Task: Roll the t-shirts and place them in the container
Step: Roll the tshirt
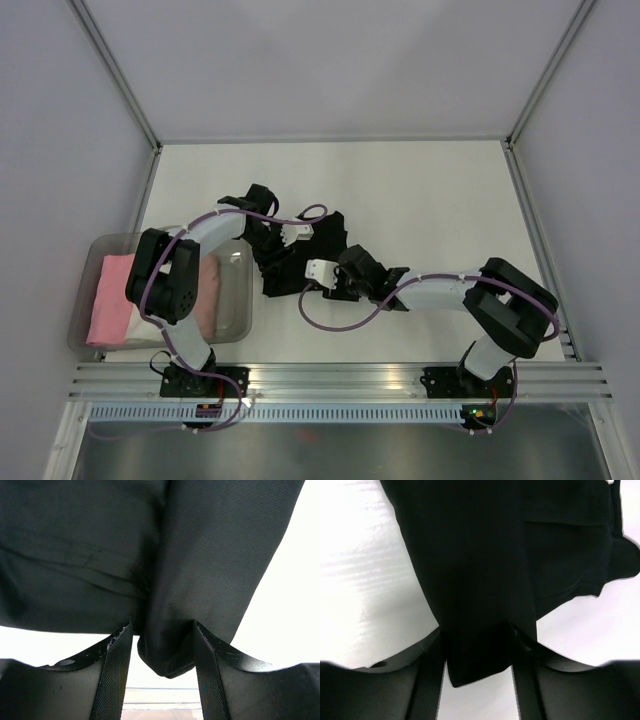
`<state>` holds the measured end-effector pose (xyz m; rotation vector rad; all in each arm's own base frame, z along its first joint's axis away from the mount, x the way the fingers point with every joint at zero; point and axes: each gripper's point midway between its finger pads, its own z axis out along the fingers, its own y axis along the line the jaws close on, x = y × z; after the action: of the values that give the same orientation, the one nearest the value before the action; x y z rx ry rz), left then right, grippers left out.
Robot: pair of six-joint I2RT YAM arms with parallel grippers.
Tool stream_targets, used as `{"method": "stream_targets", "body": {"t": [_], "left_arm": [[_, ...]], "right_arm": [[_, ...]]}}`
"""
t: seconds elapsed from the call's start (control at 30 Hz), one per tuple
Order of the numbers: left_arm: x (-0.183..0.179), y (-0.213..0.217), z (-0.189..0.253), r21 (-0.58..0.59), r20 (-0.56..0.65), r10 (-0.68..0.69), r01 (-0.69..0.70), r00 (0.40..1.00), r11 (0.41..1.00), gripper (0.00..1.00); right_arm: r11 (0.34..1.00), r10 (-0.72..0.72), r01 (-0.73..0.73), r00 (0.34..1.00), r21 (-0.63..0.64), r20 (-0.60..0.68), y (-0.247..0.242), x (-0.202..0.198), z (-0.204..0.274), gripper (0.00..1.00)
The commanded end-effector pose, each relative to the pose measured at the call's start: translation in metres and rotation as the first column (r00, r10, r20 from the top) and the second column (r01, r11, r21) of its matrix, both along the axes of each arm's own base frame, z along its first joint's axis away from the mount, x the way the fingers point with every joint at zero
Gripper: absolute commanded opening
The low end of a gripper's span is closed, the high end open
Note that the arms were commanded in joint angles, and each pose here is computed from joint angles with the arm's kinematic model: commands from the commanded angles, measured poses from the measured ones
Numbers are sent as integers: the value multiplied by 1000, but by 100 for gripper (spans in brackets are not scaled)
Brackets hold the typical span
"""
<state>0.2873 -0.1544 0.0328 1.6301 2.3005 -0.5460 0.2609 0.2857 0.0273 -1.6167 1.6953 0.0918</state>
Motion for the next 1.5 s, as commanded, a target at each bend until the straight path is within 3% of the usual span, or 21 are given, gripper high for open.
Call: {"method": "stream_targets", "body": {"t": [0.0, 0.1, 0.13, 0.23, 0.4, 0.63, 0.8, 0.9, 1.03, 1.1, 1.27, 1.47], "left_arm": [[9, -4, 17, -17, 52, -20, 21, 998, 1000, 57], [8, -4, 17, -19, 54, -25, 26, 998, 999, 57], [7, -4, 18, -23, 53, -28, 29, 998, 999, 57], [8, -5, 26, -35, 82, -47, 50, 995, 998, 61], [4, -20, 54, -137, 157, -136, 158, 978, 978, 68], [-9, -35, 96, -235, 275, -263, 330, 925, 914, 74], [-26, -37, 111, -210, 410, -371, 482, 833, 851, 87], [-44, -34, 99, -167, 428, -445, 553, 787, 817, 93], [-73, -39, 92, -160, 420, -491, 595, 763, 787, 100], [-78, -35, 73, -125, 389, -485, 566, 783, 815, 100], [-47, -36, 41, -26, 446, -371, 427, 814, 904, 100], [-13, -31, 27, 54, 473, -305, 318, 826, 946, 93]], "right_arm": [[999, -40, 40, 999, 3, 18, 8, 13, 3, 54], [999, -50, 50, 999, -5, -4, 7, 13, 0, 31], [999, -43, 44, 999, 10, -25, 10, 12, 2, 18], [998, -30, 36, 994, 57, -103, 11, 6, 7, 0], [992, 1, 33, 963, 122, -270, 9, -9, 24, 0], [967, 41, 103, 842, 234, -538, 11, -41, 42, 0], [914, 72, 235, 709, 331, -702, 11, -49, 53, 0], [884, 85, 302, 646, 356, -759, 9, -45, 56, 0], [854, 90, 359, 610, 376, -787, 10, -35, 58, 0], [849, 96, 361, 612, 385, -785, 10, -31, 58, 0], [848, 86, 372, 608, 379, -789, 9, -26, 57, 0], [852, 79, 370, 608, 370, -790, 5, -30, 55, 0]]}}
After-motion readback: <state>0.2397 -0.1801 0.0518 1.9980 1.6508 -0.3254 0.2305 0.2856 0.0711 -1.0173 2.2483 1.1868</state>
